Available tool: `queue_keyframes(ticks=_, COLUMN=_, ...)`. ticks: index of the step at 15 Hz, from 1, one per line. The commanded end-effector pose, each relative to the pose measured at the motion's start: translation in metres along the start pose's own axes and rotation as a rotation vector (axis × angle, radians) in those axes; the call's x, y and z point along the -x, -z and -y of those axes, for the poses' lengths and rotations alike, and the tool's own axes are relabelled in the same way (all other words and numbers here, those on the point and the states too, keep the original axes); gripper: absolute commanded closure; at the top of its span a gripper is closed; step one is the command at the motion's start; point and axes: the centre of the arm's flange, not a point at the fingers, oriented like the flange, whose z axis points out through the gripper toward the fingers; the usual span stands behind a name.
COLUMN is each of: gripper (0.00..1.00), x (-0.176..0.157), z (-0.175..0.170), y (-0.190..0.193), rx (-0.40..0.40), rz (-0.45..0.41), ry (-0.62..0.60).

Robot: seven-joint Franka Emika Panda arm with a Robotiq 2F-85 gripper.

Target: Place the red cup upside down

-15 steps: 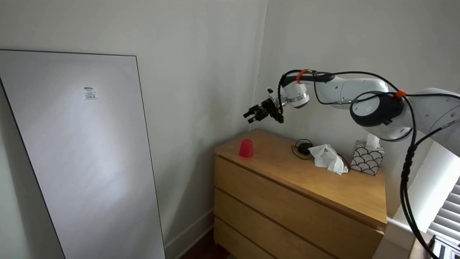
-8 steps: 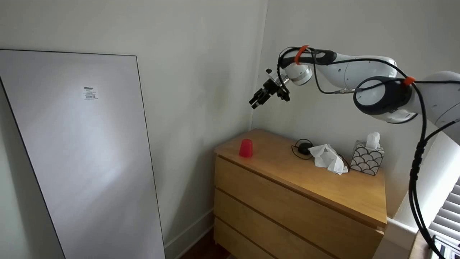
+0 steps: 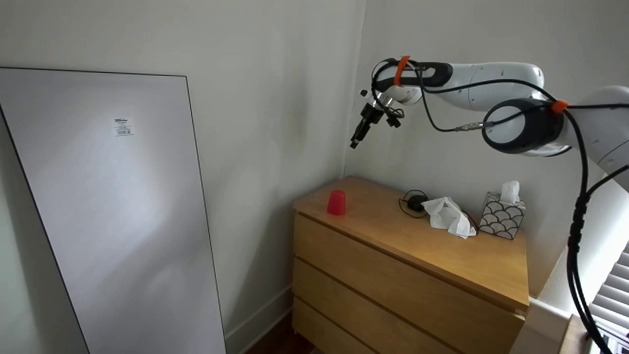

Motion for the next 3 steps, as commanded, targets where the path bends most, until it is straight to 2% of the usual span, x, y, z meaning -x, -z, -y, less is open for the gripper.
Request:
queue_keyframes(ticks=1, gripper=0.0, x=0.0007, z=0.0, y=-0.0017, rx=0.002, rz=0.008, ry=-0.005)
queue_keyframes(ticks=3, gripper=0.0, x=-0.0001, z=0.0003, y=-0.0011, rx=0.002, rz=0.005, ry=-0.003)
